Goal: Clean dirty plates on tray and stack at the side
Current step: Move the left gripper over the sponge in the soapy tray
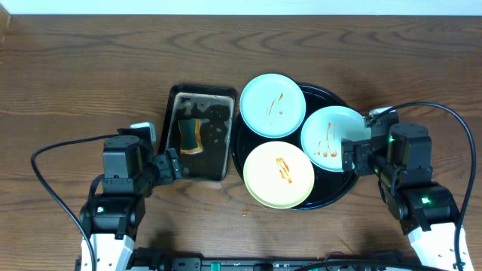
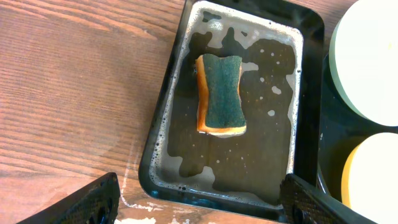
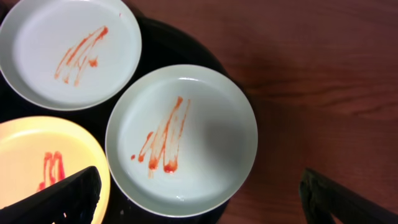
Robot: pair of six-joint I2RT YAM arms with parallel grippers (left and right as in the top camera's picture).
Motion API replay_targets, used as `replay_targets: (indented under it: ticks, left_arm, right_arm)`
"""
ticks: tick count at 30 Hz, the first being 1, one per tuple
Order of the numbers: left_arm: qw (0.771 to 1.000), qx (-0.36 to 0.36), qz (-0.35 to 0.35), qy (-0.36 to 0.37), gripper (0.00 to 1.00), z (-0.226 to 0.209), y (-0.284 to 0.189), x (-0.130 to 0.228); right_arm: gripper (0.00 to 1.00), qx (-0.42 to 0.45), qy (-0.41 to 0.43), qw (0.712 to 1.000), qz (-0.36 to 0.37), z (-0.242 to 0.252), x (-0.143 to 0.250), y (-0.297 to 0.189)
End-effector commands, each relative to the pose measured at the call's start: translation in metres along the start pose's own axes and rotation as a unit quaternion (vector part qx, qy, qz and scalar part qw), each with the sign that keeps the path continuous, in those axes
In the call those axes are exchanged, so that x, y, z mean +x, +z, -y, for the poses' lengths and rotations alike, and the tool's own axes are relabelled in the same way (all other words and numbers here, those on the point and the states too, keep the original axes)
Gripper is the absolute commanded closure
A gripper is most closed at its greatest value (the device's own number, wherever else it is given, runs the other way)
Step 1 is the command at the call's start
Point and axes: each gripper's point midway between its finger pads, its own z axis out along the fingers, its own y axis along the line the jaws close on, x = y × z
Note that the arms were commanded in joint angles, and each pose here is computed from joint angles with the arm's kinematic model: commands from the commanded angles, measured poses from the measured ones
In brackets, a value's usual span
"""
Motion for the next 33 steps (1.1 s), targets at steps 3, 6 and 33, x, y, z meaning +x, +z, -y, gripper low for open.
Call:
replay_targets:
  ticks: [3,6,33]
  left_arm:
    - [1.0,0.009,0.015,-0.005,0.16,0.004,-0.008,-0.012]
    - [1.0,0.009,0.016,-0.005,0.16,0.005,-0.008,-0.012]
    - [0.997,-0.003,-0.071,-0.022,0.28,0.011,0.076,-0.056]
  right_arm:
    - [0.01,0.002,0.019,1.0,0.01,0.005,-0.009,-0.006]
    - [0.01,-0.025,0.036,0.999,0.018,-0.005,-0.014,-0.006]
    - [0.07,-0.006,0.074,0.997,-0.024,0.002,0.0,0.014]
